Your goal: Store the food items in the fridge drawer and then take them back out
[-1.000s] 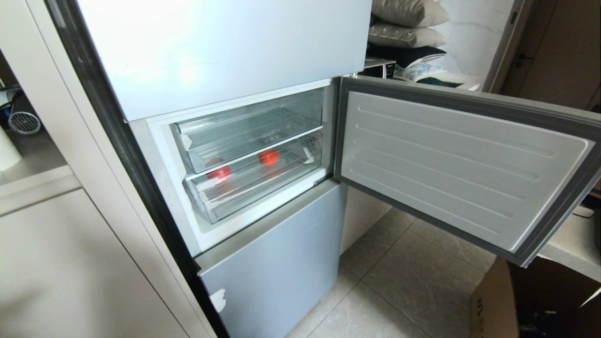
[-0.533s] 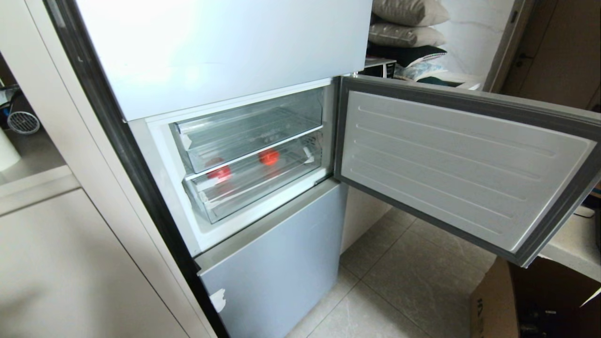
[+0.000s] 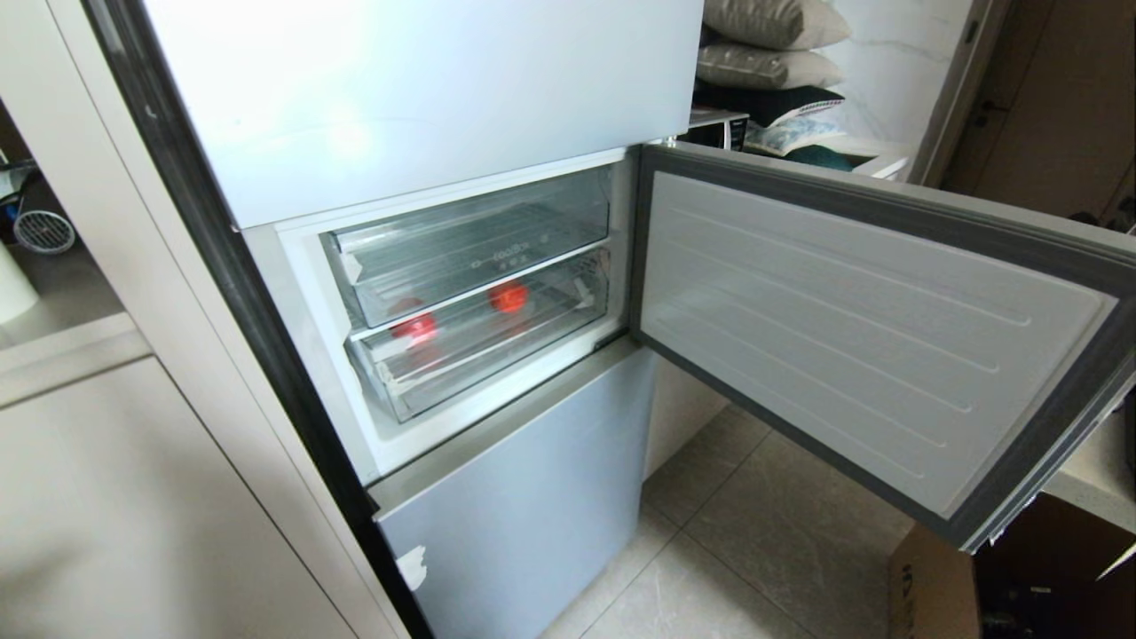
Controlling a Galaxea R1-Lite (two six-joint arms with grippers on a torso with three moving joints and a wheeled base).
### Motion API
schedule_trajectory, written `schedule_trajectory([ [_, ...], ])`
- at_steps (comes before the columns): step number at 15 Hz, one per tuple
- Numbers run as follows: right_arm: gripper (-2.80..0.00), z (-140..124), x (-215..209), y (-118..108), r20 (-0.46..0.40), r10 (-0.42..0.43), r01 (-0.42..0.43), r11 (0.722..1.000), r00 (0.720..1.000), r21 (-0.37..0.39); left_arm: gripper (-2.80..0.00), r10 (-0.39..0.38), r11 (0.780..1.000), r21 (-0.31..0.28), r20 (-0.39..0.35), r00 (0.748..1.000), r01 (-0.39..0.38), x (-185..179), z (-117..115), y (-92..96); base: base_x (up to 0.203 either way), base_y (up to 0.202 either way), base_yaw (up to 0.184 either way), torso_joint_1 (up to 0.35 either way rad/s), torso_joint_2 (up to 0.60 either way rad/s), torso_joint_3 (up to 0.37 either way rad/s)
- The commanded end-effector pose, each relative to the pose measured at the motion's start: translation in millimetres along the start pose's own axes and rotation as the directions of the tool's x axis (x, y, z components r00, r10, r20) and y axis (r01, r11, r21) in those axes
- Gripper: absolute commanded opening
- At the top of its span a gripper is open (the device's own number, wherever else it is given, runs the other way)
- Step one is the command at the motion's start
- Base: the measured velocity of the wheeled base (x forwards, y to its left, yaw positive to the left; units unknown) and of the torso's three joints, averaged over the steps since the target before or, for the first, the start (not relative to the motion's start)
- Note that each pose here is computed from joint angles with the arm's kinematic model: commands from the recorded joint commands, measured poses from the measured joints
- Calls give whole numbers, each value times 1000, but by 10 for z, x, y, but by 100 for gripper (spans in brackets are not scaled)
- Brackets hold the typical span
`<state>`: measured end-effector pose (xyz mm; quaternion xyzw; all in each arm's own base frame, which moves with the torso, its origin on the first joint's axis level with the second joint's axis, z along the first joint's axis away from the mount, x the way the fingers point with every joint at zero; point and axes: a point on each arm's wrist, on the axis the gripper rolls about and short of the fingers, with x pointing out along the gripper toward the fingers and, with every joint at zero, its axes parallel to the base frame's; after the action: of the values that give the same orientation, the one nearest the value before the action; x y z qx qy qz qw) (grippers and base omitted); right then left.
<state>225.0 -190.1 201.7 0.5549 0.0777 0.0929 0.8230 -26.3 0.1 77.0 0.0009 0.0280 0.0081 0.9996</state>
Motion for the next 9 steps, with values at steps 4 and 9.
schedule_trajectory([
  [4,-280,-385,-354,530,-4,83,-83,992,997,-96,-280,1,1000,0,-2,1000,-1,1,-1,0,0,0,0,0,0,0],
  [9,-280,-588,-532,853,-4,142,-141,978,990,-152,-280,1,1000,0,-2,1000,-1,1,-1,0,0,0,0,0,0,0],
])
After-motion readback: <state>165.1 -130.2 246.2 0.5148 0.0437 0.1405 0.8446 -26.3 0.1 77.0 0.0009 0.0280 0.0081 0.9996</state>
